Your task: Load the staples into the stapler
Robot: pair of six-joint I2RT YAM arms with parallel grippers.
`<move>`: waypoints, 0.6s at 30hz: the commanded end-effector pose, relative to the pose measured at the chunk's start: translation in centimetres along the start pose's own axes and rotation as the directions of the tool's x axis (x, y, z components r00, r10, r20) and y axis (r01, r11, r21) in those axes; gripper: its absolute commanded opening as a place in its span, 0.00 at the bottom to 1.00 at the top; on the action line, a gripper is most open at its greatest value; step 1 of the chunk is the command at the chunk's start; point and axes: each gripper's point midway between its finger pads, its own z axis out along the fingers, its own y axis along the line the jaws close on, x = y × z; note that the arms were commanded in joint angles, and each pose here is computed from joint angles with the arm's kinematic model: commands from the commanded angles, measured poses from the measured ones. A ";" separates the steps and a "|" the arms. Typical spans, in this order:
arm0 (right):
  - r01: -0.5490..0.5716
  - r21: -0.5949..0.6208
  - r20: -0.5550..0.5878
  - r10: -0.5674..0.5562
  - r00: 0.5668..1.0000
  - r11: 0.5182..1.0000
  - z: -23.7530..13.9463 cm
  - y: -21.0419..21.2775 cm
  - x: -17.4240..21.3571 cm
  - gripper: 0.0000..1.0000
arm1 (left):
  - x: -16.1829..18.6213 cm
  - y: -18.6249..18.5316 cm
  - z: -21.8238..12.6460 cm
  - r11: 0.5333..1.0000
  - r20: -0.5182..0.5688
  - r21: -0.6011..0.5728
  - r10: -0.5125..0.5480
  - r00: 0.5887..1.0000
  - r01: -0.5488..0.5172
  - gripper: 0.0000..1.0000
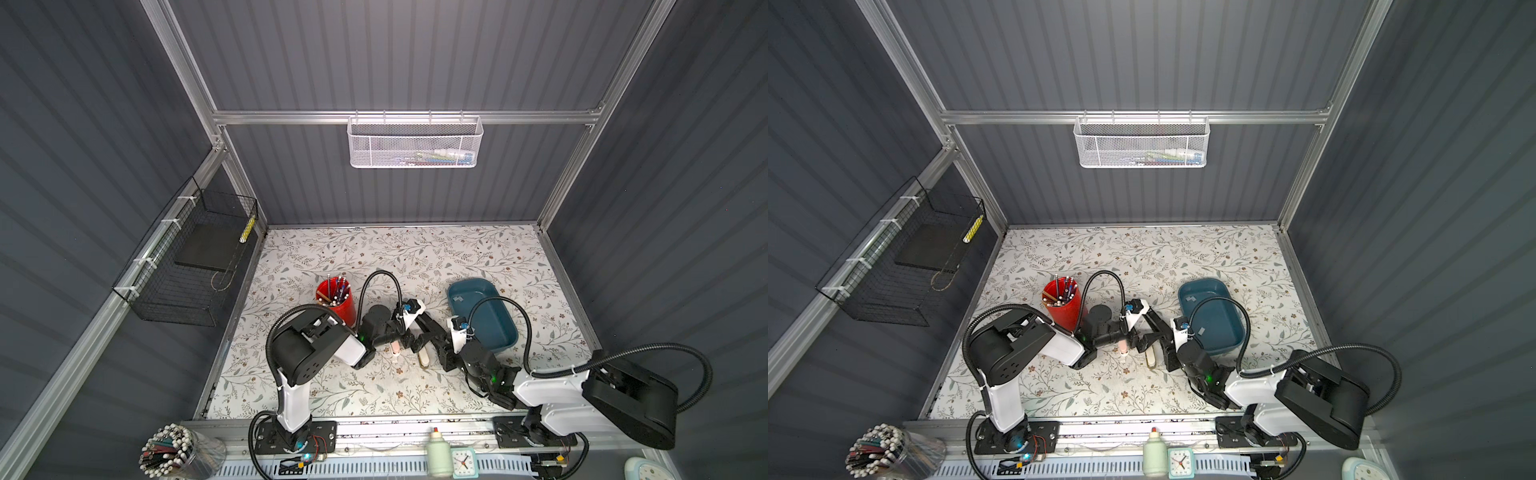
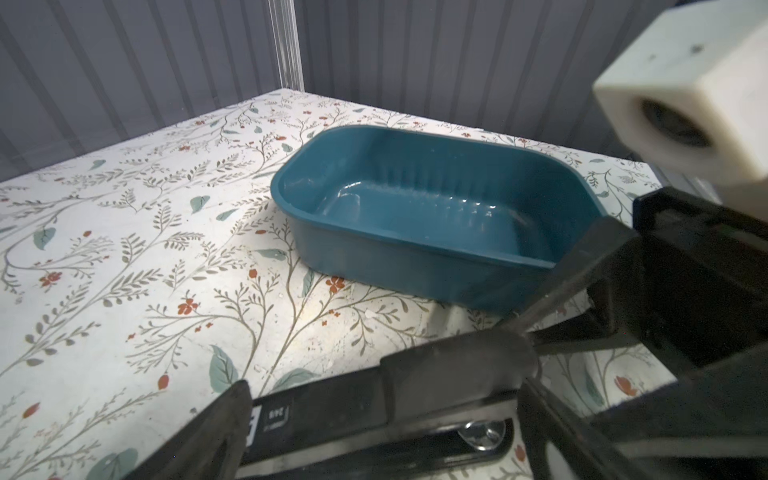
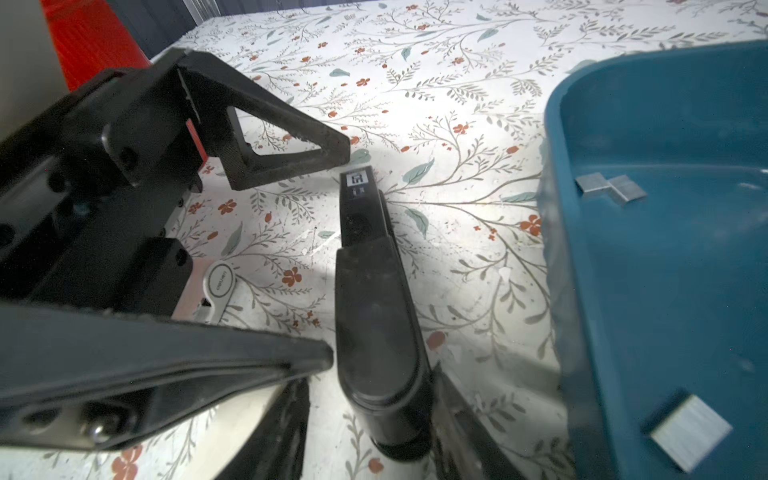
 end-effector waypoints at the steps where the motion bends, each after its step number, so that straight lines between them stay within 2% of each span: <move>1: -0.016 -0.014 0.024 0.016 1.000 1.000 -0.8 0.4 -1.0 0.50 | -1.8 0.1 -0.5 0.999 0.050 -0.019 0.028 0.998 -0.027 1.00; 4: -0.041 -0.003 0.044 0.041 0.998 0.999 -1.6 0.2 -2.3 0.49 | -3.0 1.1 -0.7 0.997 0.075 -0.076 -0.007 0.997 0.013 0.99; 8: -0.065 -0.002 0.050 0.065 0.997 0.998 -2.1 0.3 -3.2 0.43 | -3.8 1.8 -0.6 0.993 0.095 -0.105 -0.048 0.994 0.058 0.99; 10: -0.068 0.016 0.034 0.067 0.997 0.998 -1.8 0.3 -3.3 0.39 | -3.7 2.1 -0.4 0.991 0.091 -0.115 -0.064 0.994 0.075 0.94; 14: -0.058 0.069 -0.038 0.061 0.997 0.996 -0.5 0.2 -2.4 0.32 | -2.6 3.2 0.4 0.981 0.058 -0.158 -0.105 0.993 0.112 0.76; 18: -0.058 0.096 -0.091 0.066 0.994 0.994 0.8 0.3 -1.2 0.27 | -1.8 3.5 0.4 0.975 0.053 -0.180 -0.122 0.991 0.130 0.68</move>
